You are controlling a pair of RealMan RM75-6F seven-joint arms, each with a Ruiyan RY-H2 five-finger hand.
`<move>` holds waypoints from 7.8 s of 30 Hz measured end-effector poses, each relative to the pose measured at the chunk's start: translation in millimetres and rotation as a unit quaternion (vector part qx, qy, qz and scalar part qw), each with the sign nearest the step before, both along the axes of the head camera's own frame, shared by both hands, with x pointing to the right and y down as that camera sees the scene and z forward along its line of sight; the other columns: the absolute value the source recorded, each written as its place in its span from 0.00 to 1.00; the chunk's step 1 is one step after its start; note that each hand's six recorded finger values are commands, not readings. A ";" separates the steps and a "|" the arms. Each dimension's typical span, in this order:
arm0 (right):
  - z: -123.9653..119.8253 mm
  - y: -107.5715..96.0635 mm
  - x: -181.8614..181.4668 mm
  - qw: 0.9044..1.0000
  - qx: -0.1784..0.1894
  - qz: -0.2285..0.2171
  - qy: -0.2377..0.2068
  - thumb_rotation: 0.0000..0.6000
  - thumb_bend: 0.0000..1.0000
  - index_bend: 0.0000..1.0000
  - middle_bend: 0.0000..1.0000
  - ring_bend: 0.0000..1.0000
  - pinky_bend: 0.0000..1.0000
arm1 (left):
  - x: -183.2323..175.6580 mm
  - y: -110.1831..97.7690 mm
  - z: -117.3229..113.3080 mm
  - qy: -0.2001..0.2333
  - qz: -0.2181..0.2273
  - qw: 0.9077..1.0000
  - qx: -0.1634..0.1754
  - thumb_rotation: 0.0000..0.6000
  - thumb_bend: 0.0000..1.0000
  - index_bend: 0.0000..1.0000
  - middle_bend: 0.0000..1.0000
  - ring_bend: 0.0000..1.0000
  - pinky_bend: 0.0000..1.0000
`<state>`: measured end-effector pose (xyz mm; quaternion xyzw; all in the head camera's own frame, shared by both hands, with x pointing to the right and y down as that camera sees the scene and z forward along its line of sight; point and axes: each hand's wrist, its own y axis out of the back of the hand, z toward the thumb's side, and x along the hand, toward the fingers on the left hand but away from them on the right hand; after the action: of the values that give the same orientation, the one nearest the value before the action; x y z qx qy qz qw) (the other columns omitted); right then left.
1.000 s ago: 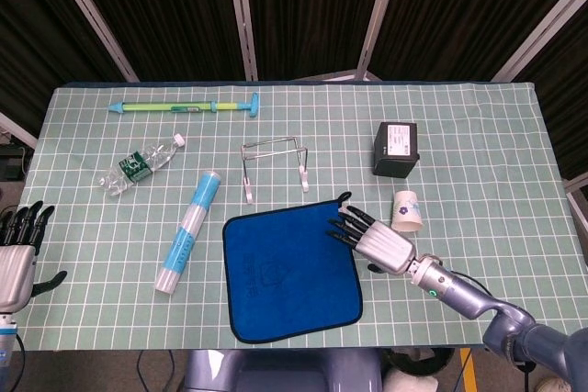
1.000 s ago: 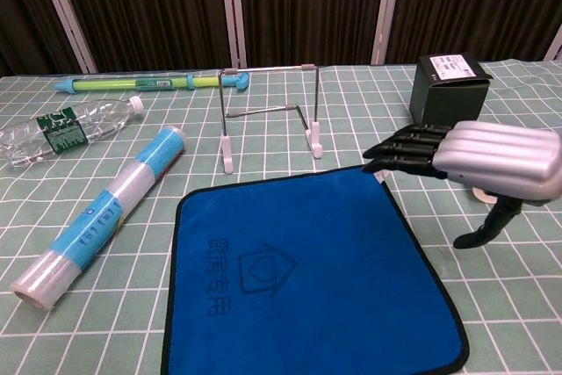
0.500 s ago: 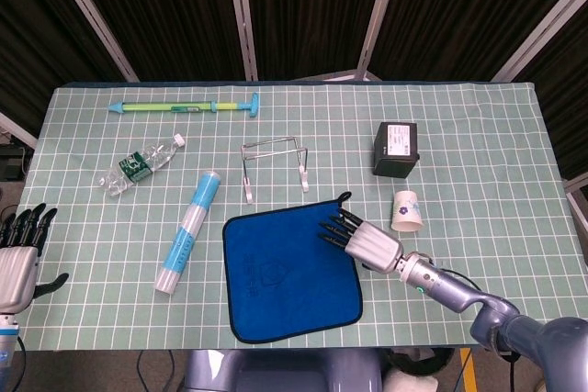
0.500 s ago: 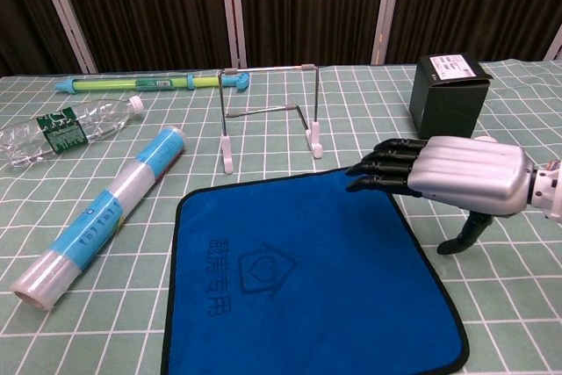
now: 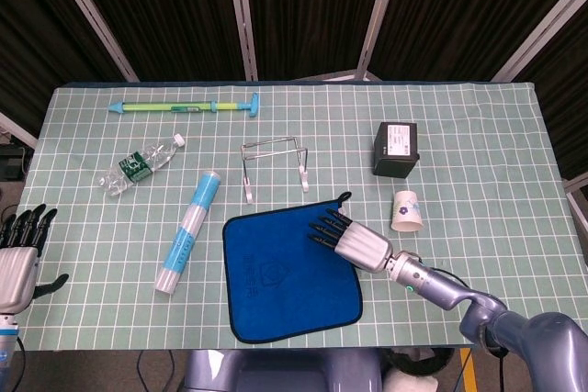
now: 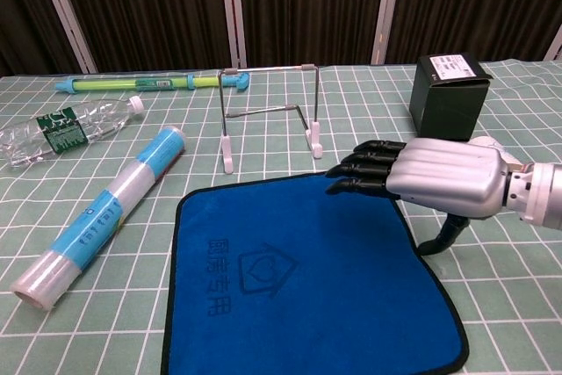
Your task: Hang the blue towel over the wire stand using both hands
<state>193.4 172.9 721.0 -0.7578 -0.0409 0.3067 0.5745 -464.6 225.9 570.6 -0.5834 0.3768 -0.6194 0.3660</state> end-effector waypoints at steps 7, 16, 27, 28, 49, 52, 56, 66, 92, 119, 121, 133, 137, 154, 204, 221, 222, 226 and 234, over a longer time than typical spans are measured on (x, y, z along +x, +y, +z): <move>-4.7 -8.7 0.7 1.000 0.021 -0.010 0.004 1.00 0.00 0.08 0.02 0.00 0.00 | -1.3 -0.3 0.2 0.000 -0.001 1.000 0.000 1.00 0.00 0.00 0.00 0.00 0.00; 1.0 -0.7 -3.4 1.000 0.006 -0.012 0.004 1.00 0.00 0.09 0.02 0.00 0.00 | 0.3 -0.1 0.1 0.000 0.002 1.000 0.000 1.00 0.00 0.00 0.00 0.00 0.00; -3.6 2.2 -22.7 0.999 -0.006 -0.003 -0.032 1.00 0.13 0.20 0.05 0.00 0.00 | -0.6 -0.1 0.7 -0.001 0.001 1.000 -0.001 1.00 0.00 0.00 0.00 0.00 0.00; -3.7 2.3 -23.3 0.999 -0.006 -0.003 -0.033 1.00 0.16 0.22 0.05 0.00 0.00 | -0.6 -0.1 0.7 -0.001 0.001 1.000 -0.001 1.00 0.00 0.00 0.00 0.00 0.00; -2.7 7.3 -23.0 0.997 -0.045 0.028 -0.054 1.00 0.40 0.64 0.07 0.00 0.12 | 40.1 -8.6 14.7 0.053 0.132 0.990 -0.010 1.00 0.03 0.12 0.00 0.00 0.00; -4.2 8.0 -24.7 0.997 -0.041 0.026 -0.054 1.00 0.40 0.64 0.06 0.00 0.14 | 62.4 -14.6 22.8 0.070 0.185 0.980 -0.021 1.00 0.08 0.19 0.00 0.00 0.00; -6.6 8.6 -26.0 0.997 -0.040 0.029 -0.055 1.00 0.40 0.64 0.07 0.00 0.16 | 95.0 -22.1 34.8 0.096 0.252 0.962 -0.036 1.00 0.13 0.24 0.00 0.00 0.00; -12.3 9.0 -25.7 0.995 -0.052 0.057 -0.060 1.00 0.40 0.65 0.07 0.00 0.15 | 158.9 -23.9 84.5 0.132 0.349 0.926 -0.061 1.00 0.13 0.31 0.00 0.00 0.00; -25.3 5.4 -18.9 0.990 -0.061 0.101 -0.073 1.00 0.40 0.65 0.00 0.00 0.08 | 234.8 -17.5 141.7 0.172 0.385 0.902 -0.095 1.00 0.13 0.34 0.00 0.00 0.00; -29.3 4.6 -11.6 0.989 -0.063 0.106 -0.080 1.00 0.40 0.65 0.00 0.00 0.10 | 264.1 -18.8 147.1 0.164 0.402 0.896 -0.095 1.00 0.19 0.34 0.00 0.00 0.00; -29.4 5.0 -11.6 0.989 -0.063 0.106 -0.080 1.00 0.40 0.65 0.00 0.00 0.10 | 264.6 -18.5 147.3 0.164 0.403 0.895 -0.096 1.00 0.23 0.34 0.00 0.00 0.00; -31.1 5.3 -9.0 0.989 -0.060 0.106 -0.079 1.00 0.40 0.65 0.00 0.00 0.10 | 266.1 -23.0 144.1 0.165 0.404 0.895 -0.092 1.00 0.28 0.34 0.00 0.00 0.00; -32.0 4.4 -8.1 0.989 -0.060 0.108 -0.080 1.00 0.40 0.66 0.00 0.00 0.11 | 270.0 -22.1 144.7 0.164 0.408 0.893 -0.094 1.00 0.34 0.35 0.00 0.00 0.00; -37.0 4.0 -1.7 0.989 -0.061 0.107 -0.082 1.00 0.40 0.65 0.00 0.00 0.11 | 281.0 -18.2 150.8 0.172 0.399 0.894 -0.107 1.00 0.56 0.48 0.00 0.00 0.00; -152.0 -160.9 9.4 0.906 -0.029 0.338 -0.254 1.00 0.40 0.65 0.00 0.00 0.11 | 255.6 -194.8 25.9 0.294 0.173 0.936 0.084 1.00 0.57 0.81 0.00 0.00 0.00; -125.8 -215.6 -4.4 0.890 -0.047 0.390 -0.230 1.00 0.40 0.65 0.00 0.00 0.11 | 231.3 -232.0 48.8 0.263 0.115 0.955 0.069 1.00 0.57 0.81 0.00 0.00 0.00; -122.3 -217.6 -4.7 0.890 -0.050 0.393 -0.226 1.00 0.40 0.65 0.00 0.00 0.11 | 229.7 -231.2 52.0 0.263 0.114 0.956 0.065 1.00 0.57 0.81 0.00 0.00 0.00; -107.4 -222.1 -3.7 0.890 -0.058 0.401 -0.209 1.00 0.39 0.65 0.00 0.00 0.11 | 221.1 -225.4 63.4 0.254 0.110 0.959 0.057 1.00 0.57 0.81 0.00 0.00 0.00; -75.6 -225.8 -9.1 0.890 -0.079 0.413 -0.179 1.00 0.39 0.65 0.00 0.00 0.11 | 208.7 -214.1 77.7 0.246 0.098 0.963 0.048 1.00 0.57 0.81 0.00 0.00 0.00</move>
<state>184.3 -52.9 645.5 -0.7574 -0.4278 0.3775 0.3176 -255.9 11.8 648.3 -0.7336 0.4252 -0.3995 0.3485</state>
